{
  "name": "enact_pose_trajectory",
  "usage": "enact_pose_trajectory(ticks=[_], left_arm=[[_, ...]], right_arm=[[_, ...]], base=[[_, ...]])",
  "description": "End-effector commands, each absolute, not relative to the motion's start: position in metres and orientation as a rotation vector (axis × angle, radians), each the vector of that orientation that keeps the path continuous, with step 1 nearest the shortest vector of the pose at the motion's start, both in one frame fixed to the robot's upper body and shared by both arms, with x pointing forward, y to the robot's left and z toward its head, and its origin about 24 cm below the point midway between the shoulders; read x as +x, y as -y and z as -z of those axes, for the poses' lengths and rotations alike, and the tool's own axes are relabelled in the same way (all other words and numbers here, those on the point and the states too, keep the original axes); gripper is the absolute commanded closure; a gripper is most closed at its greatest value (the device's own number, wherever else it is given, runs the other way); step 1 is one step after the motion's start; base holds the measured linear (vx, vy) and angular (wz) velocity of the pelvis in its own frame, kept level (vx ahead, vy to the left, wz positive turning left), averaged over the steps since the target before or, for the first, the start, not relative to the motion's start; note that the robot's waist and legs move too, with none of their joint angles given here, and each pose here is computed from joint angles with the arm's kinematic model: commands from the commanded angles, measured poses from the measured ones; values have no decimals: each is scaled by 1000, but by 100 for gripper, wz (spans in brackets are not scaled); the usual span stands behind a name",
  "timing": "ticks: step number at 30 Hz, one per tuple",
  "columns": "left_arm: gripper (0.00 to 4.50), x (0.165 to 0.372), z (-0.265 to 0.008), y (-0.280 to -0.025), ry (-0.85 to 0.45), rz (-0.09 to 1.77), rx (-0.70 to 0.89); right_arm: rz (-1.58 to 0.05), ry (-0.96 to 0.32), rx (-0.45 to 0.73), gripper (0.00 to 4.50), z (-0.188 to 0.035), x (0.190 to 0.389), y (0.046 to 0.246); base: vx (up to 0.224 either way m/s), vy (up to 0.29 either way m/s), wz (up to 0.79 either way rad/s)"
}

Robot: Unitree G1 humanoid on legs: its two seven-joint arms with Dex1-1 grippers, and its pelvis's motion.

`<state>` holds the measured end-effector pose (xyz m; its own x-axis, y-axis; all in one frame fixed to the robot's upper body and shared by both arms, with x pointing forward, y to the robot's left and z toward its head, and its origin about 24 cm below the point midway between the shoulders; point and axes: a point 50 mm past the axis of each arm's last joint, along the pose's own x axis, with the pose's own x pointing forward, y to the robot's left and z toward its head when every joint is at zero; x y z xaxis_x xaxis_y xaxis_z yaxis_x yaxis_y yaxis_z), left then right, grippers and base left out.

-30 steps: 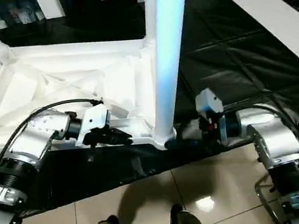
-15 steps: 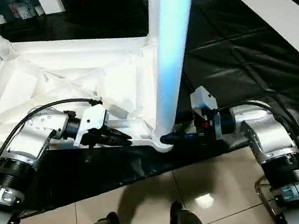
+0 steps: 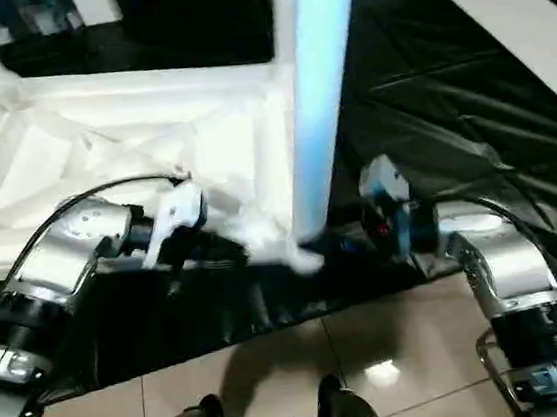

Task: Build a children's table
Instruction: Rotate leg to tighten

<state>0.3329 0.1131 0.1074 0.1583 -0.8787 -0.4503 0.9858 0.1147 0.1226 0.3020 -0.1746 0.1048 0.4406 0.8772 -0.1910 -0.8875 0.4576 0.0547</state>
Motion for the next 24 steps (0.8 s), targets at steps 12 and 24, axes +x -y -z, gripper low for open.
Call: enact_pose_trajectory(ticks=[12,24], left_arm=[[450,356,-109,-43,-243,997,246],[450,354,-109,-40,-191,1025,334]], right_arm=[[-477,-277,69,198,-84,348,104],[-326,-105,-111,85,-94,343,121]], base=[[0,0,0],[0,0,0]])
